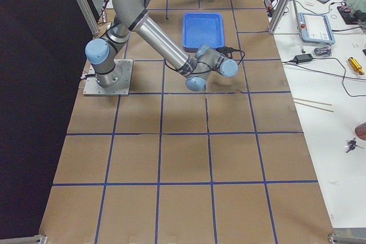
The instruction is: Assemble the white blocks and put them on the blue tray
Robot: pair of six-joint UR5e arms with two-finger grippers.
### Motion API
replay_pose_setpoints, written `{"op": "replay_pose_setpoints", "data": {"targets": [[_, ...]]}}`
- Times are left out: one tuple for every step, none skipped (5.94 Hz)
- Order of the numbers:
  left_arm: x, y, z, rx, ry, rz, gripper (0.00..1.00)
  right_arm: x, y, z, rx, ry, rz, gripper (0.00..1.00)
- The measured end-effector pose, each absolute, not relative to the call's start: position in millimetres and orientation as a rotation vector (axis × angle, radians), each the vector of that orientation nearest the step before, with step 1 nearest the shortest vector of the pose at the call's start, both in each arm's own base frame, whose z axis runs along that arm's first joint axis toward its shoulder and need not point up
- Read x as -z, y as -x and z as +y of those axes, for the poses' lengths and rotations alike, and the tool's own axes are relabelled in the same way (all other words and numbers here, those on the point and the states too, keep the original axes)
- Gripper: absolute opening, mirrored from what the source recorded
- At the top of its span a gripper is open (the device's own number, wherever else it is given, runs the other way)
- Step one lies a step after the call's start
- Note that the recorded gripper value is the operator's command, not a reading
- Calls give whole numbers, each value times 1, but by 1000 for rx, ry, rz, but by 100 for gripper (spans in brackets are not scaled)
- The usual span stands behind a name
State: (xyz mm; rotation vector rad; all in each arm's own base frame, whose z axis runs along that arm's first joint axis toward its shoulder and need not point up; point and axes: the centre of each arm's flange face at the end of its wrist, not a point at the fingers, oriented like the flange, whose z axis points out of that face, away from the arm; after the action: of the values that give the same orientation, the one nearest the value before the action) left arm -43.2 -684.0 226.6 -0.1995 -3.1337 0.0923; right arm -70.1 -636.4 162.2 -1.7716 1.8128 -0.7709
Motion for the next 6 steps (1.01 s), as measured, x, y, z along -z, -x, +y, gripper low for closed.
{"op": "replay_pose_setpoints", "data": {"targets": [[-254, 98, -672, -134, 453, -3110, 1, -148, 72, -640, 773, 1778, 1815, 100], [-273, 160, -656, -168, 763, -3053, 2, -139, 74, -642, 767, 1780, 1819, 100], [-281, 217, -636, -182, 1083, -2961, 2, -134, 74, -642, 757, 1777, 1823, 99], [-279, 271, -614, -171, 1369, -2846, 2, -135, 75, -643, 756, 1779, 1826, 96], [-270, 315, -589, -142, 1603, -2723, 2, -137, 75, -644, 759, 1781, 1828, 90], [-260, 341, -572, -112, 1833, -2576, 2, -138, 75, -645, 757, 1779, 1831, 91]]}}
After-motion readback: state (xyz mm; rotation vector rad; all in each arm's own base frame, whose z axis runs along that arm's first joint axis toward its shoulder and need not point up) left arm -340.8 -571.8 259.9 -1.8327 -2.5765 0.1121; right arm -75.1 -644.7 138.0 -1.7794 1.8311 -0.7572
